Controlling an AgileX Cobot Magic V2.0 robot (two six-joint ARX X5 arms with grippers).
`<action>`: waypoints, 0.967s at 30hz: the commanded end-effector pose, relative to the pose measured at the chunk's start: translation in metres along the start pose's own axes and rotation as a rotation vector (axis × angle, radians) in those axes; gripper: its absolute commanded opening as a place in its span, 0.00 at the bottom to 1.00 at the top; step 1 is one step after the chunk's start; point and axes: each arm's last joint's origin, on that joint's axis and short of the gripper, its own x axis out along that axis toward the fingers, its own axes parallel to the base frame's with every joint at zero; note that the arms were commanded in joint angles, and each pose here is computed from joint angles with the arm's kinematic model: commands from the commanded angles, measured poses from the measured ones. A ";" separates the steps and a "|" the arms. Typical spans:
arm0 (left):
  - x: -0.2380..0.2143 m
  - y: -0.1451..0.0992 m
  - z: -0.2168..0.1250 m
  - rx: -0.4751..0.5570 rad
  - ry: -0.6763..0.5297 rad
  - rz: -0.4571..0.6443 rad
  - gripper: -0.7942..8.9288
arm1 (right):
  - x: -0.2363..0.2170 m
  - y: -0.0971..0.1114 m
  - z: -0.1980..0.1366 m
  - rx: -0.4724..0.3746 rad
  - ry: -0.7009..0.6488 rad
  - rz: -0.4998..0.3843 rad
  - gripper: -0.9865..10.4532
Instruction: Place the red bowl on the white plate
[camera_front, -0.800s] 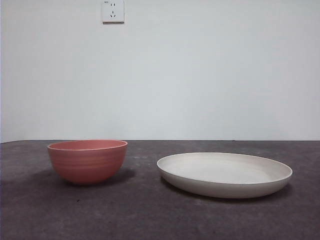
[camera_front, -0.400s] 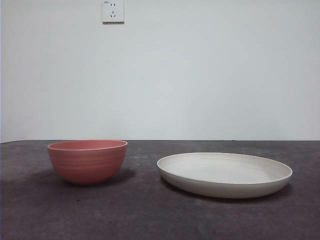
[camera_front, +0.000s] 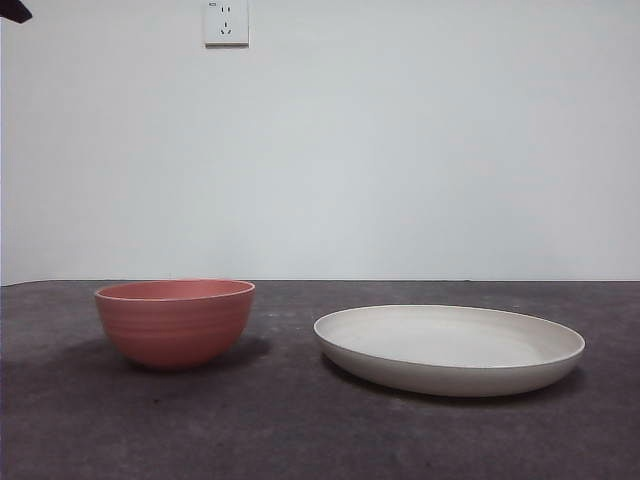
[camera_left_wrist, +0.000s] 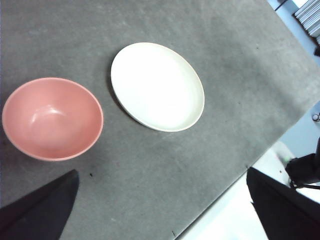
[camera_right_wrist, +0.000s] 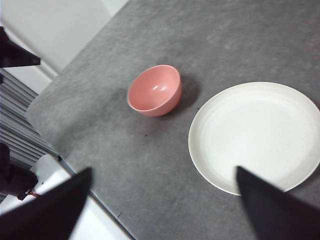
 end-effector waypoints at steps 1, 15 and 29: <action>-0.001 -0.003 0.007 0.029 -0.017 -0.009 0.77 | -0.002 0.002 0.004 -0.017 -0.014 0.004 0.58; 0.054 0.034 0.022 -0.036 0.130 0.334 0.75 | -0.002 0.003 0.004 -0.011 -0.014 0.005 0.58; 0.149 0.112 0.029 -0.171 0.314 0.411 0.75 | -0.002 0.003 0.004 0.013 -0.014 0.006 0.58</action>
